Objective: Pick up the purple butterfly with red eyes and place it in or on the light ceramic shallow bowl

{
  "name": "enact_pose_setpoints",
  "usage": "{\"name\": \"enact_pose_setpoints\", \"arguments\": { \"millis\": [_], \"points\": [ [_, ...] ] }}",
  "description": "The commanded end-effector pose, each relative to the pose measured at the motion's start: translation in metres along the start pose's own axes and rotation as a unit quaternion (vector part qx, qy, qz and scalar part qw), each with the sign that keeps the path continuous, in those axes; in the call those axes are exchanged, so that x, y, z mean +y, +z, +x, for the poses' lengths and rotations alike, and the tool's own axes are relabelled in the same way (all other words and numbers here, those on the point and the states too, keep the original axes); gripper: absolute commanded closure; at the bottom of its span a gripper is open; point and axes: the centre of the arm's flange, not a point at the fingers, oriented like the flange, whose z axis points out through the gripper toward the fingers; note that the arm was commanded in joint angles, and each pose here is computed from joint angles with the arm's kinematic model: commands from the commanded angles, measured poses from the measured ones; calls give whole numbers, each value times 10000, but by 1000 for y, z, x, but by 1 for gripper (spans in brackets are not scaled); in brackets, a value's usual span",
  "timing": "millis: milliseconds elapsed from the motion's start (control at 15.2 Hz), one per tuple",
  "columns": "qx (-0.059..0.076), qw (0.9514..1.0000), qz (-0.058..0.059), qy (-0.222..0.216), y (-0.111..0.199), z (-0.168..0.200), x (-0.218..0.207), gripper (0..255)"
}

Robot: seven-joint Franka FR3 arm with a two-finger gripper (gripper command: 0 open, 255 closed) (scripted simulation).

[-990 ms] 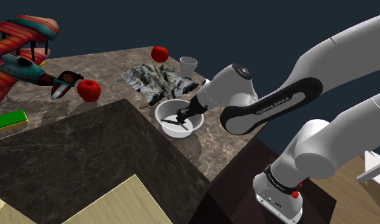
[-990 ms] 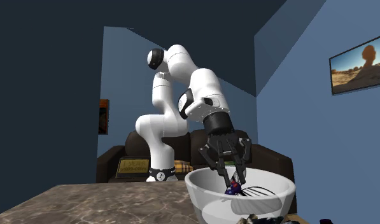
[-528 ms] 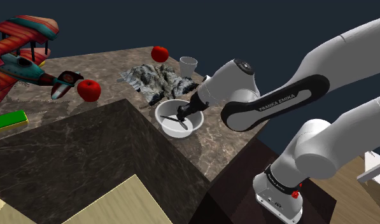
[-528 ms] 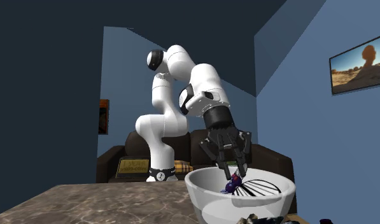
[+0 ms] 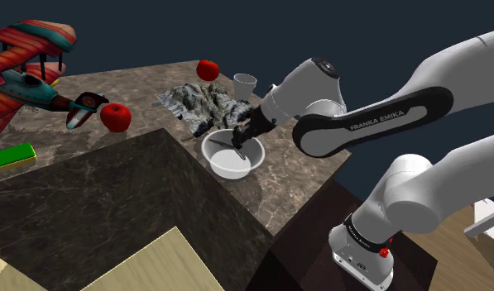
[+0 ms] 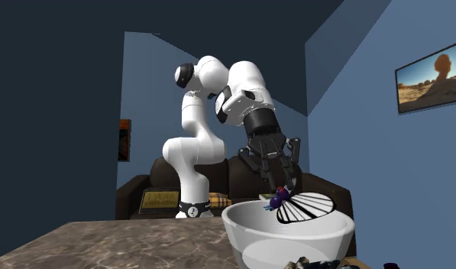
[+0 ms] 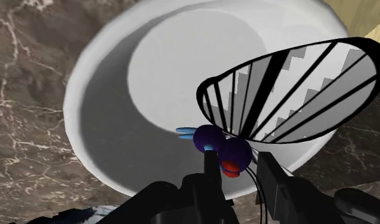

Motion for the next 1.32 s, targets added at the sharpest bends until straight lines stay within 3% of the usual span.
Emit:
{"name": "enact_pose_setpoints", "arguments": {
  "millis": [0, 1056, 1254],
  "points": [
    [-3, 10000, -1, 0, -9, 4, -2, 255],
    [-3, 10000, -1, 0, -80, 51, -15, 255],
    [-3, 10000, -1, 0, -74, 53, -12, 255]
  ]
}}
